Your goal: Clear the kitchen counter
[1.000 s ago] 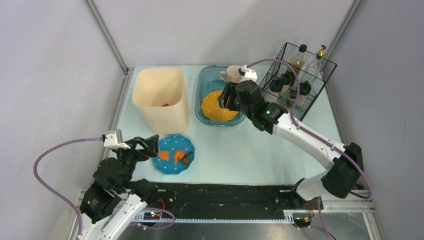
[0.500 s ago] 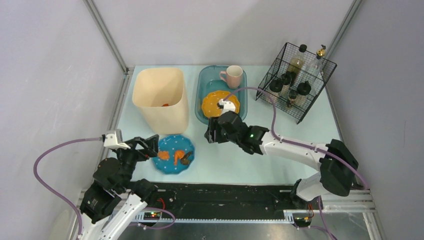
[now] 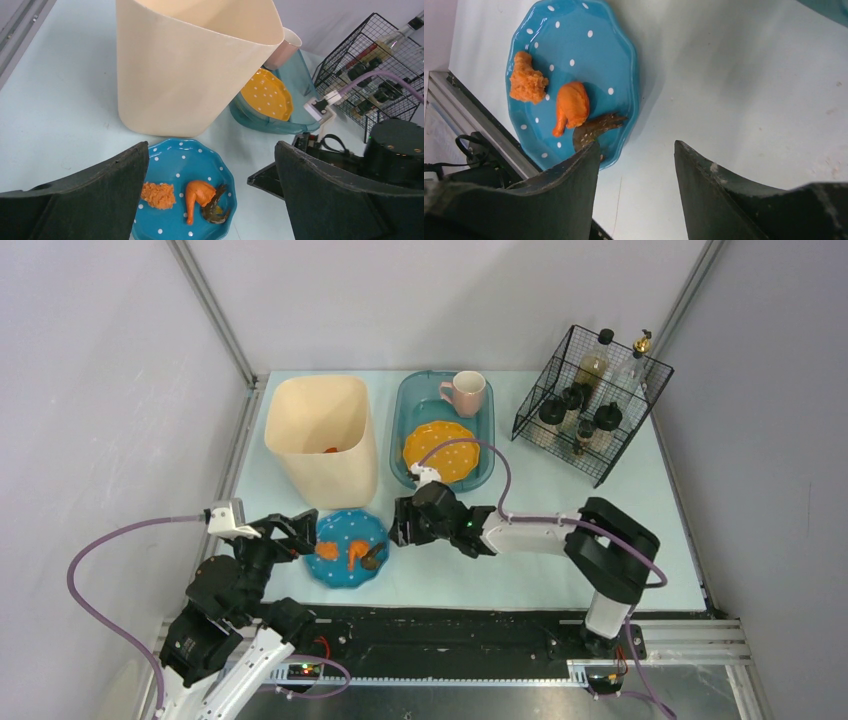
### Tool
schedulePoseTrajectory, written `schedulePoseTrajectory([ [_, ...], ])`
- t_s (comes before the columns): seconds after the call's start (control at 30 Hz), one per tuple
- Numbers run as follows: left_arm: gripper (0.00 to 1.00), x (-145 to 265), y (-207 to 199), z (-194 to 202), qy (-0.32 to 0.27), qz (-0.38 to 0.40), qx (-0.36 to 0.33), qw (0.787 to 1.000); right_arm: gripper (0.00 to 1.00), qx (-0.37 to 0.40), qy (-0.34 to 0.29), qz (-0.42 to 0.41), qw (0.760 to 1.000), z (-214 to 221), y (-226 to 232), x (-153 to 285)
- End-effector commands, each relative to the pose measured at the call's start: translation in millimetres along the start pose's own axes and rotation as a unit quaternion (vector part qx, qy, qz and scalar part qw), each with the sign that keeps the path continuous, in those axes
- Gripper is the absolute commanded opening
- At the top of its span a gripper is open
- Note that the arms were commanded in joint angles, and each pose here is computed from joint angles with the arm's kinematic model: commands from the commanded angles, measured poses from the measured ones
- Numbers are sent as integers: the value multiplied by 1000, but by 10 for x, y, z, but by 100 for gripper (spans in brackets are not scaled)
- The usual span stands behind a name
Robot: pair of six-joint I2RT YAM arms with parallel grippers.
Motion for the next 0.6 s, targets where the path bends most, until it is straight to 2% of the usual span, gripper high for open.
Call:
schedulePoseTrajectory([
  [0.0,100,-17,-14,9,2,1,3,1000,60,21,-21,-38,999,-81,32,-223],
  [0.23,100,-16,-15,8,2,2,3,1000,60,71,-12,-15,997,-37,-66,-527],
  [0.57,100,-12,-15,5,1,2,3,1000,60,98,5,-39,994,-40,52,-733],
])
Point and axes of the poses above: each gripper's point midway between its finger pads, its own x axis back along the fingers, its own y axis along the line the jaws close on, z = x × y, the point moved 4 cm from there along x, back along the fingers, and after that the axes turned 4 degrees about -x, right-handed, at the moved point
